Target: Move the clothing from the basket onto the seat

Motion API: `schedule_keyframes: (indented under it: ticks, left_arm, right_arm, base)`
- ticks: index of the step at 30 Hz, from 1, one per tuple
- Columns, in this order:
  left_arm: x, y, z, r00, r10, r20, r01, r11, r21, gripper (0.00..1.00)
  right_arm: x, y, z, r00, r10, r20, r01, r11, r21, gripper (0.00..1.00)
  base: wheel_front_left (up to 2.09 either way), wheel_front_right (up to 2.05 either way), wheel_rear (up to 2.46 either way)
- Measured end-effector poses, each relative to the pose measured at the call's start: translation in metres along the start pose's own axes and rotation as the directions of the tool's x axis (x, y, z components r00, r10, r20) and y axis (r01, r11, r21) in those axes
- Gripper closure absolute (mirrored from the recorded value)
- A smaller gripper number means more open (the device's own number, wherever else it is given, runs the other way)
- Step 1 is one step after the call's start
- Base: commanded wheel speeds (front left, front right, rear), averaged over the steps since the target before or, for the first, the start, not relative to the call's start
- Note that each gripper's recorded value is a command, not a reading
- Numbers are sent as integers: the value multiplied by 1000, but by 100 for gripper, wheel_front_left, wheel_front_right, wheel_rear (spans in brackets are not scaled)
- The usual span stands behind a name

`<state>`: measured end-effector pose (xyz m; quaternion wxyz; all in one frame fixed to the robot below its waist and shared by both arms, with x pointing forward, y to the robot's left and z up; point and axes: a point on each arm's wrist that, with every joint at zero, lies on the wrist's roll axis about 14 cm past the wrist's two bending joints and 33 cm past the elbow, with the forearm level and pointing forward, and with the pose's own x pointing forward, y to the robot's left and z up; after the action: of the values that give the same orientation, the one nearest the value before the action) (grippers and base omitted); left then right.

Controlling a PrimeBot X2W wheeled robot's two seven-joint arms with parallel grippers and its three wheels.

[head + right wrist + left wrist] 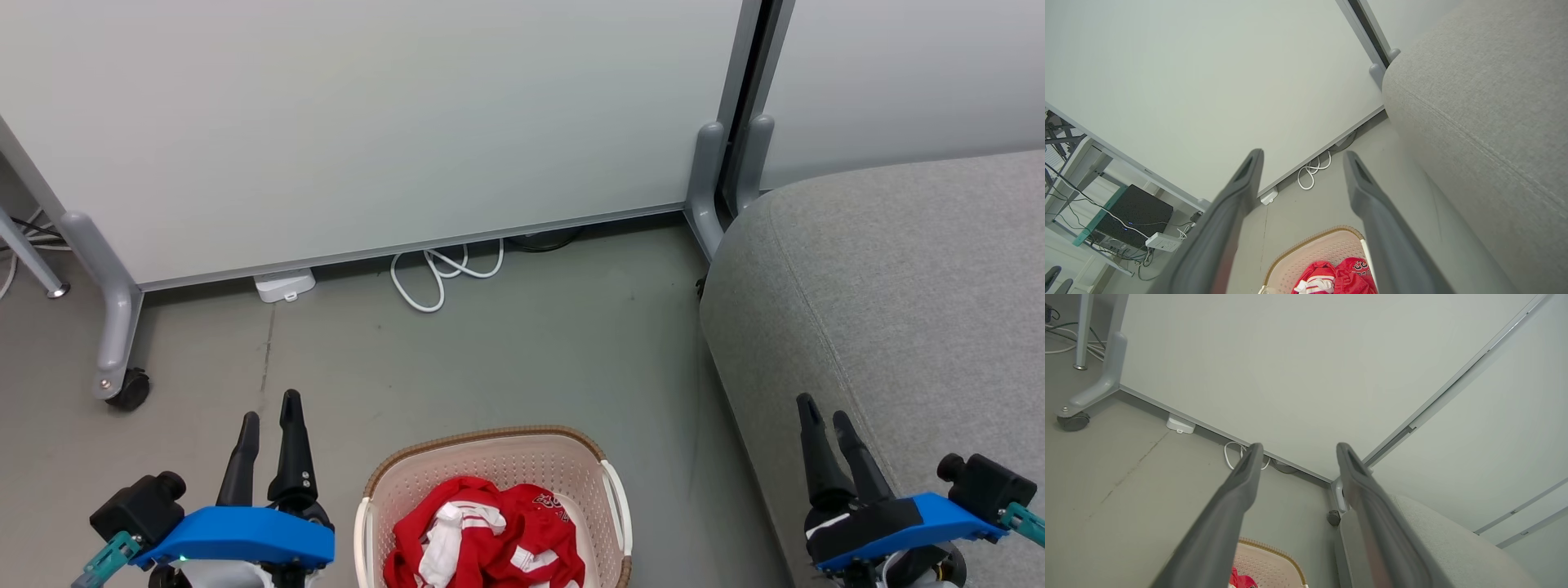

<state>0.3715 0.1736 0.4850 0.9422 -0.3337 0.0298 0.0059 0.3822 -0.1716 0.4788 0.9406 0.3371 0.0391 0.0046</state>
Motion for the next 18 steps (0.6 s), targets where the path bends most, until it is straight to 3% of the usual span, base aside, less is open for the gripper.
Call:
schedule_keyframes:
  ticks: [18]
  left_arm:
    - [-2, -6, -5, 999, -38, 0, 37, 976, 216, 0]
  right_arm:
    - [2, 13, -3, 999, 54, -9, -54, 973, -224, 0]
  base:
    - [0, 0, 0]
